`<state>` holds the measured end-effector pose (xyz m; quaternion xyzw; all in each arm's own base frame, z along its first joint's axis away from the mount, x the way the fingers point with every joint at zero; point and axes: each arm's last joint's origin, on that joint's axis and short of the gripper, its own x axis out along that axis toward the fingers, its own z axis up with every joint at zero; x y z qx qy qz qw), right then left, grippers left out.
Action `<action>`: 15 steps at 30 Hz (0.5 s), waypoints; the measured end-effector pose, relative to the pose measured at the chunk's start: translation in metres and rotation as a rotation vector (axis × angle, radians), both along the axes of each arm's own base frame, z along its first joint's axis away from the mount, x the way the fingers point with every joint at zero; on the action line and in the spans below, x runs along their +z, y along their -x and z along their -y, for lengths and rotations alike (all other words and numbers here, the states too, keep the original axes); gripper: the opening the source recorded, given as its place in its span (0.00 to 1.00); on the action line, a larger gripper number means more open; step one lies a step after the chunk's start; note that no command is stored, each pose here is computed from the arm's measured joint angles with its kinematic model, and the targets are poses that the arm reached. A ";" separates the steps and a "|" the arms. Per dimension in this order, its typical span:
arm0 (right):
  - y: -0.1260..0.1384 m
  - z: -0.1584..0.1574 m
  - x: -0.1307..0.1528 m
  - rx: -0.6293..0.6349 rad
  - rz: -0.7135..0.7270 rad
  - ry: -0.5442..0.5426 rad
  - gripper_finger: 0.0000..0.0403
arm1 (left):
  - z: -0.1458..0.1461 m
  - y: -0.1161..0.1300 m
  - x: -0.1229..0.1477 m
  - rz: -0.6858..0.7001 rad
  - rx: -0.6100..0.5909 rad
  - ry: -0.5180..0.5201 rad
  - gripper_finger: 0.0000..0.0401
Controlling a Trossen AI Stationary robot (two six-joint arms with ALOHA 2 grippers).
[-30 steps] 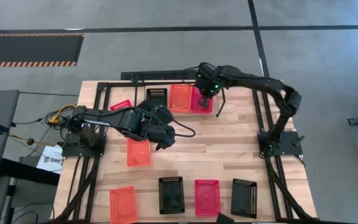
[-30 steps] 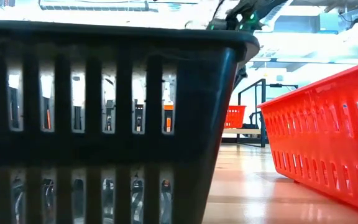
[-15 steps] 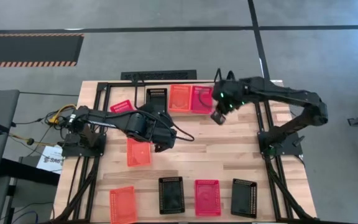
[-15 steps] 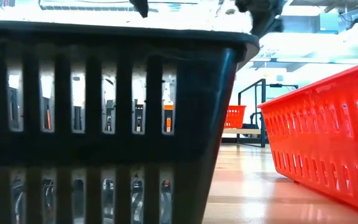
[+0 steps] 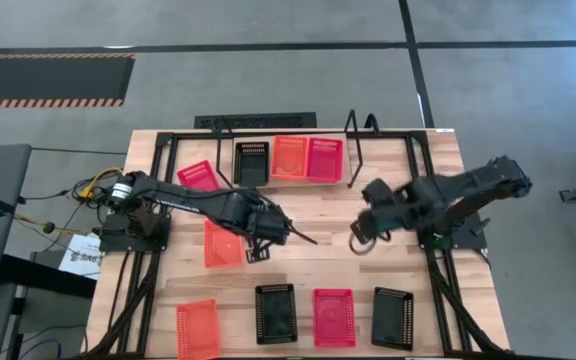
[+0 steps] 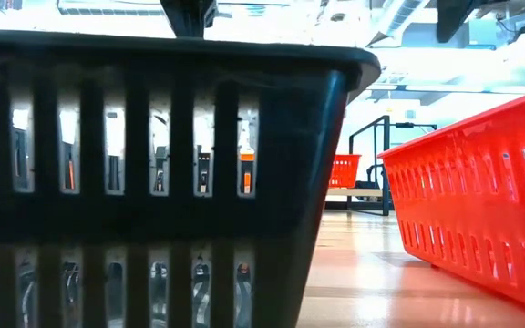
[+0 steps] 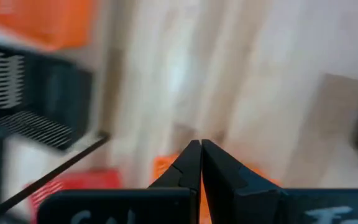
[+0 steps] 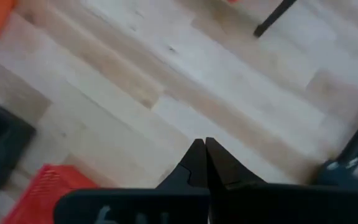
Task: Stack baskets on shelf by color
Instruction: Stack the left black bin on top of the other black bin on the shelf
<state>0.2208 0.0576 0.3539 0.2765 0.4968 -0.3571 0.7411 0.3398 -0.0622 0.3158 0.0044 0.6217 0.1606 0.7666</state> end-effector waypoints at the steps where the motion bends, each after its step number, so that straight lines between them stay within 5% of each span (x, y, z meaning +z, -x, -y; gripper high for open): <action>1: 0.001 -0.007 -0.001 -0.020 0.018 0.001 0.00 | 0.001 -0.002 -0.002 0.005 -0.024 0.025 0.00; 7: 0.012 -0.036 -0.022 -0.093 0.019 -0.020 0.00 | 0.008 -0.011 -0.006 0.045 -0.179 0.189 0.00; 15: 0.020 -0.050 -0.036 -0.022 -0.016 0.001 0.00 | 0.018 -0.014 -0.007 0.072 -0.186 0.249 0.00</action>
